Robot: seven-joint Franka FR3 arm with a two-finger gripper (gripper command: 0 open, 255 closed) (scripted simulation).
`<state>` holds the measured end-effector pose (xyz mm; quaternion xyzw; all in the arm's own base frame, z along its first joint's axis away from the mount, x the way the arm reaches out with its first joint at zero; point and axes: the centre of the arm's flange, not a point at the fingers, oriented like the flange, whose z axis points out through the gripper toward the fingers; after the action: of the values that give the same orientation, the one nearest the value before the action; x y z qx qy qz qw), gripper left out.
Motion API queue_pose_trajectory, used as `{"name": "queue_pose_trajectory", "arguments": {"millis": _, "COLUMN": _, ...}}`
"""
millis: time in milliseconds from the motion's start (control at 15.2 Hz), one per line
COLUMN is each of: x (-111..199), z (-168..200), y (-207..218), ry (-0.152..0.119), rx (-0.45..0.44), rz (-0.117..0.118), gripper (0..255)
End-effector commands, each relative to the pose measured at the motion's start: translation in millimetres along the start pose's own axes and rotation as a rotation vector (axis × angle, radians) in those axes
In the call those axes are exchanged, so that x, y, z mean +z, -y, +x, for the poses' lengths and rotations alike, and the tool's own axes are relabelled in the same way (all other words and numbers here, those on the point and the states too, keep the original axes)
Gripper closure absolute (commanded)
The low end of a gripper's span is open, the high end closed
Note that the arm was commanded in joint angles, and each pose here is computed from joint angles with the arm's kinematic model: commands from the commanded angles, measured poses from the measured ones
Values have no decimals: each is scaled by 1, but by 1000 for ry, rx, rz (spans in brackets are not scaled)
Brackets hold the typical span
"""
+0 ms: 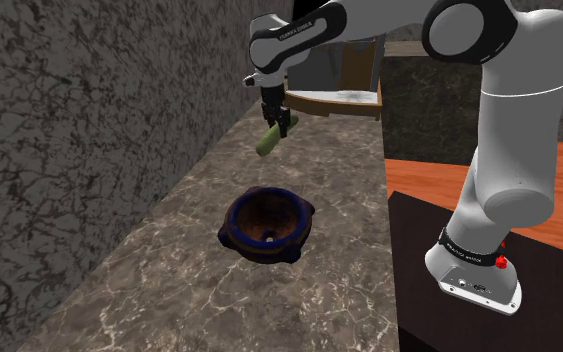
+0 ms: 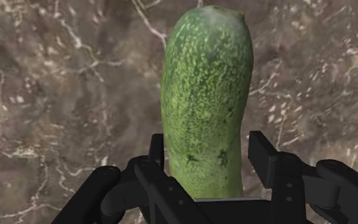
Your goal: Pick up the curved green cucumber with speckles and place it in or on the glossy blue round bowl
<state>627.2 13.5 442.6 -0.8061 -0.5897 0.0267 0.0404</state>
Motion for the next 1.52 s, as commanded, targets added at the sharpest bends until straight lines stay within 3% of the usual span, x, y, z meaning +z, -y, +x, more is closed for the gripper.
{"name": "queue_pose_trajectory", "arguments": {"millis": 0, "x": -12, "z": 1, "y": 2, "ry": 0, "rx": 0, "rz": 0, "gripper": 255}}
{"name": "queue_pose_trajectory", "arguments": {"millis": 1452, "x": -127, "z": 1, "y": 13, "ry": 0, "rx": 0, "rz": 0, "gripper": 255}}
